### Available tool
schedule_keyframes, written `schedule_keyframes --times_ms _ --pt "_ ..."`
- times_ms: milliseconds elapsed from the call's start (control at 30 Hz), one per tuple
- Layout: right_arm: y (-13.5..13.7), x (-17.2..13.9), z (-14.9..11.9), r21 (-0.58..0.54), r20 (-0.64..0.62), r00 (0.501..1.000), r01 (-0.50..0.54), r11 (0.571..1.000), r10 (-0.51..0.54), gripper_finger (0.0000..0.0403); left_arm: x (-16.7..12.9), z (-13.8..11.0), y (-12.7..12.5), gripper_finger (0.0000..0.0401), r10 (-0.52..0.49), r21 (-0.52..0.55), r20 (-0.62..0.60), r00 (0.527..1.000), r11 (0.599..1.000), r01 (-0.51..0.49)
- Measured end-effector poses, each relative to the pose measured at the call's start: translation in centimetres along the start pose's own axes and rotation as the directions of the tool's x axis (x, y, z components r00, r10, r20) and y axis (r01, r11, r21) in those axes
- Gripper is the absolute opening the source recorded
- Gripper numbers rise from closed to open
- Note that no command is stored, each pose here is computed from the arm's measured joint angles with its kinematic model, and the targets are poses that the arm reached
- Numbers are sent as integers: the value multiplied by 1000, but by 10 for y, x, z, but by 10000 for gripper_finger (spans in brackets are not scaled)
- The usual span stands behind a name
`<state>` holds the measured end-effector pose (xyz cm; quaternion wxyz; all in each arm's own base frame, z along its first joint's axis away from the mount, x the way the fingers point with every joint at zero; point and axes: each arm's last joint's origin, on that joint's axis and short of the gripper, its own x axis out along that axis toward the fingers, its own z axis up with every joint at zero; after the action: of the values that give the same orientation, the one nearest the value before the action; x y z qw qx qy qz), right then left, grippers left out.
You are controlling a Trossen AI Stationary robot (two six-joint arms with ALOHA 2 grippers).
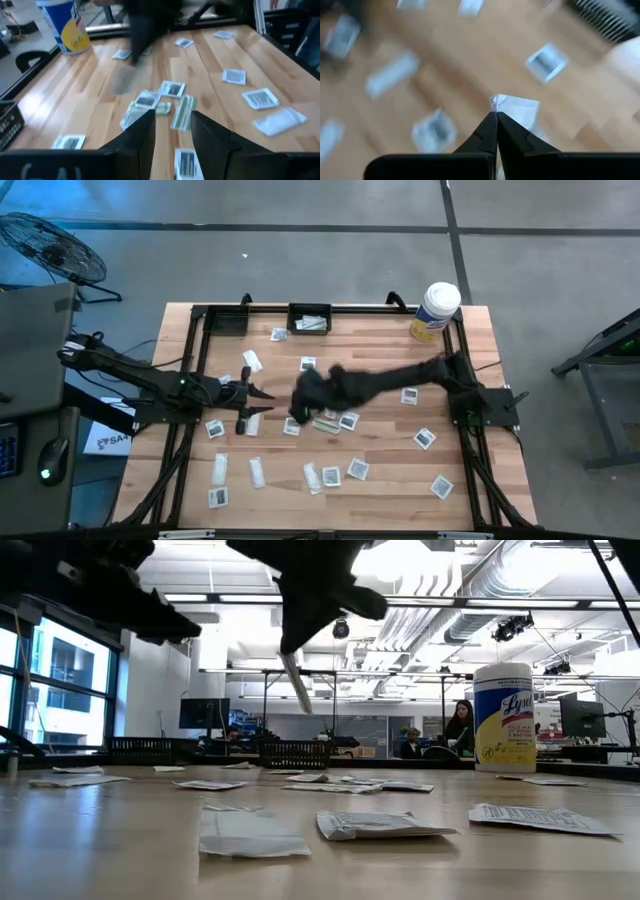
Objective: Pick & Place First Aid Supplies
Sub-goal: Put the green bandage pack into the right black bin
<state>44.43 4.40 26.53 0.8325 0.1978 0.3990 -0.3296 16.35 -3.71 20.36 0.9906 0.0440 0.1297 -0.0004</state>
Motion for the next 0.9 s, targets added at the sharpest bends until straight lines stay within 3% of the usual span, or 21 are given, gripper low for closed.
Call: schedule_keyframes --times_ms 233,367,567,900 --pt "-73 43 92 129 194 981 -43 991 17 1 -10 0 0 121 -88 -21 -14 996 996 88" --pt "-126 69 120 191 209 974 51 980 -91 1 -9 -2 -1 121 -136 -21 -32 990 991 136" --pt "-171 102 128 263 105 989 77 962 -108 0 -9 -5 -2 121 -158 -41 -55 986 987 156" --pt "-182 143 117 295 16 996 80 952 -88 2 -9 -5 -1 121 -119 -41 -63 991 992 117"
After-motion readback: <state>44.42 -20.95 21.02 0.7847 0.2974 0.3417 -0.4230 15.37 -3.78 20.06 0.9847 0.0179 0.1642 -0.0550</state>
